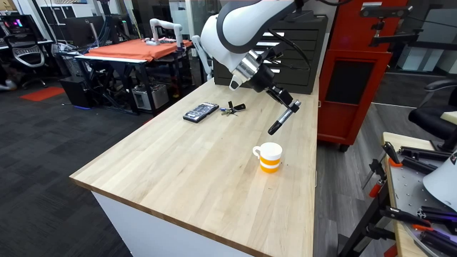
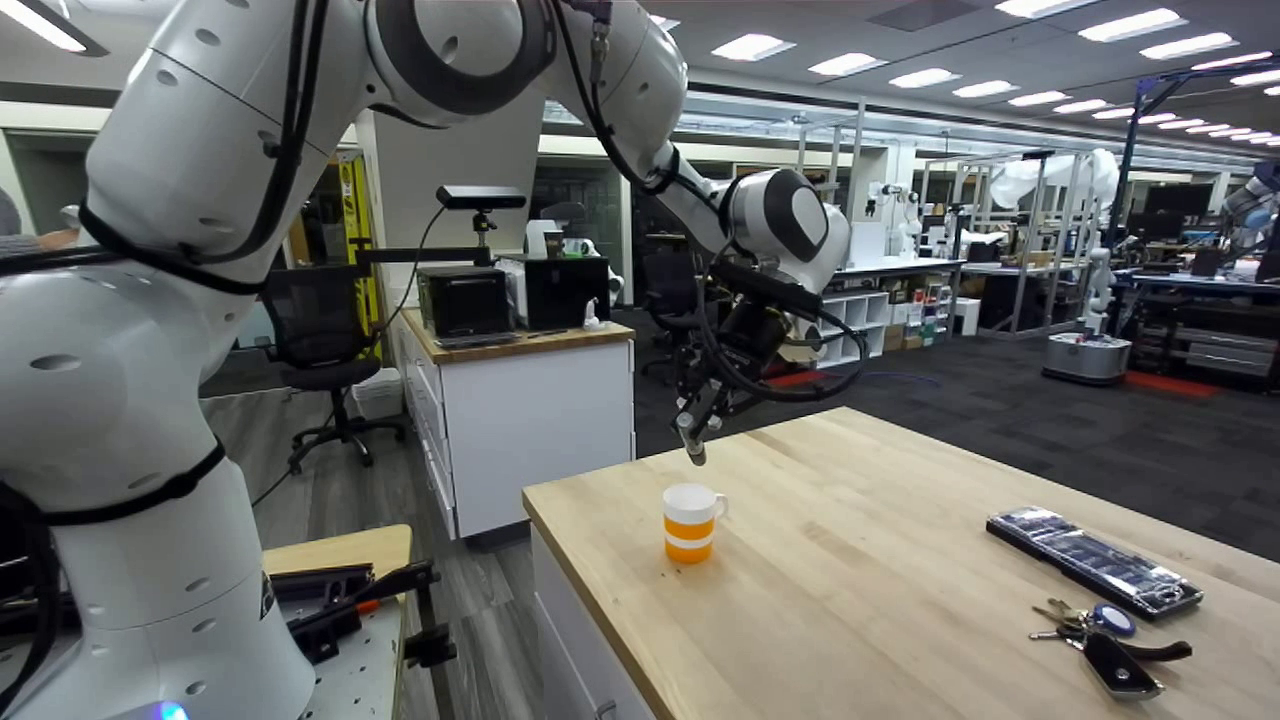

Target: Put the marker in the mug

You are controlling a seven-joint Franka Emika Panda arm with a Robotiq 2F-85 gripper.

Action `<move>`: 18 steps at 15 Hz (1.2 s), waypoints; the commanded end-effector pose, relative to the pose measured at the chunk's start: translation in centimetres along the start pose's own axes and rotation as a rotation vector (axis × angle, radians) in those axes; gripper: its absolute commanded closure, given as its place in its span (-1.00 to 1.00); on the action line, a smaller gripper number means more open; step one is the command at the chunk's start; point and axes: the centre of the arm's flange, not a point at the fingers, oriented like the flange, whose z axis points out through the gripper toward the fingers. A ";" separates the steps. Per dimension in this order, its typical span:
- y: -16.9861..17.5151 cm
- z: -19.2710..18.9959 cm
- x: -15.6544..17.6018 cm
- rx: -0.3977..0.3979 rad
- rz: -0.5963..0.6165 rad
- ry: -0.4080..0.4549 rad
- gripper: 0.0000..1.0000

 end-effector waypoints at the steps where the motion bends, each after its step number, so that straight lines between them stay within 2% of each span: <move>1: 0.5 -0.7 1.0 0.000 -0.033 -0.055 0.88; 18: 2.0 2.2 6.0 0.035 -0.160 -0.109 0.88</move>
